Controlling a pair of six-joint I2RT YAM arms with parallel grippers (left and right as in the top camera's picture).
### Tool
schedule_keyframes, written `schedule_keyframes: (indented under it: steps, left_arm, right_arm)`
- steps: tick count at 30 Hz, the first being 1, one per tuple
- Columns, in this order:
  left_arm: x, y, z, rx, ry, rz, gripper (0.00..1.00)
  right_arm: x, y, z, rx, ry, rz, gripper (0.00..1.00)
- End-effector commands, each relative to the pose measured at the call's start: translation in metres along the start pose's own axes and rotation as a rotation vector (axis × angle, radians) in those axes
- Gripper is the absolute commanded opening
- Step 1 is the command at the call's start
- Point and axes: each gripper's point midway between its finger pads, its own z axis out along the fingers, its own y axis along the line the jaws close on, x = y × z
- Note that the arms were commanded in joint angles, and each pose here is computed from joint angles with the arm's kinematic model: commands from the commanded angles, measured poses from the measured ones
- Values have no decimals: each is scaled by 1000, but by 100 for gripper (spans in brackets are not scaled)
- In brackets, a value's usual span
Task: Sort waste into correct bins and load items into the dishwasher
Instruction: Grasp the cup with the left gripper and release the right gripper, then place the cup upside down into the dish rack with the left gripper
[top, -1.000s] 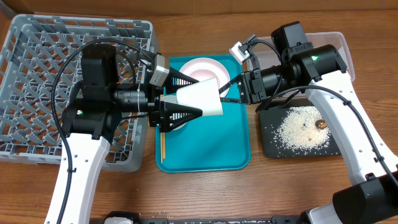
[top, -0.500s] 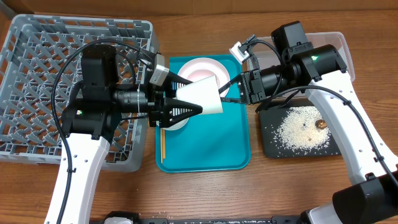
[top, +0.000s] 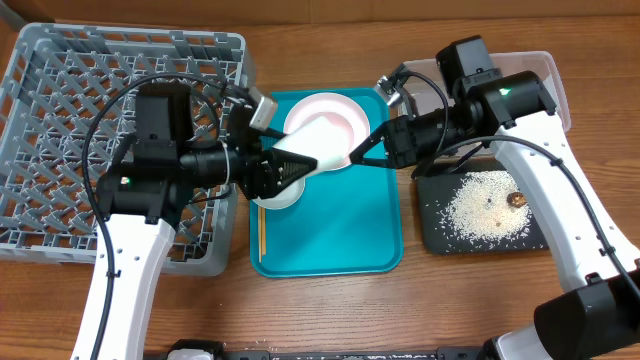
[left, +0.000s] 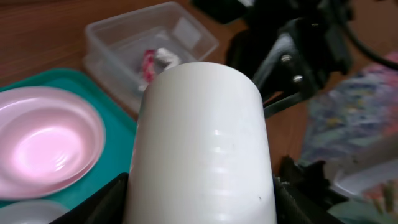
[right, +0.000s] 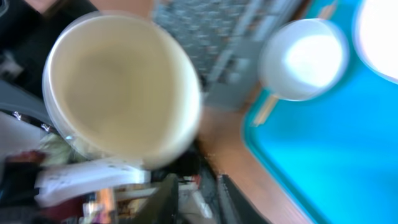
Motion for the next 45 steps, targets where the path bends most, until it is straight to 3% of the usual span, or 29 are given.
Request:
schedule_keyframes:
  steps: [1, 6, 11, 14, 19, 24, 36, 37, 39, 42, 44, 45]
  left_arm:
    - [8, 40, -11, -229, 36, -55, 4]
    - [34, 78, -38, -470, 101, -195, 4]
    - [77, 115, -110, -847, 148, -496, 4]
    - [97, 124, -152, -994, 133, -658, 4]
    - [121, 141, -209, -1161, 59, -837, 4]
    - [130, 155, -235, -1219, -25, -952, 4]
    - [155, 210, -219, -1196, 89, -1036, 4]
    - [157, 215, -218, -1193, 93, -1040, 6]
    - [163, 223, -214, -1184, 117, -1057, 21]
    - [174, 231, -208, -1169, 159, -1090, 30]
    - [180, 237, -203, -1151, 182, -1112, 52]
    - [181, 238, -200, -1139, 186, -1118, 70]
  right_arm:
    - [-6, -37, -25, 187, -56, 45, 28]
    - [1, -83, -57, 393, -75, 141, 28]
    - [32, -131, -101, 710, -38, 303, 28]
    - [45, -144, -128, 855, -55, 381, 28]
    - [49, -145, -142, 876, -92, 432, 28]
    - [50, -144, -141, 867, -90, 433, 28]
    - [51, -142, -139, 857, -82, 439, 28]
    - [52, -142, -139, 857, -81, 439, 28]
    - [52, -142, -139, 857, -81, 440, 28]
    - [52, -142, -139, 857, -81, 439, 28]
    - [52, -142, -139, 854, -81, 440, 28]
    - [52, -142, -139, 854, -81, 440, 28]
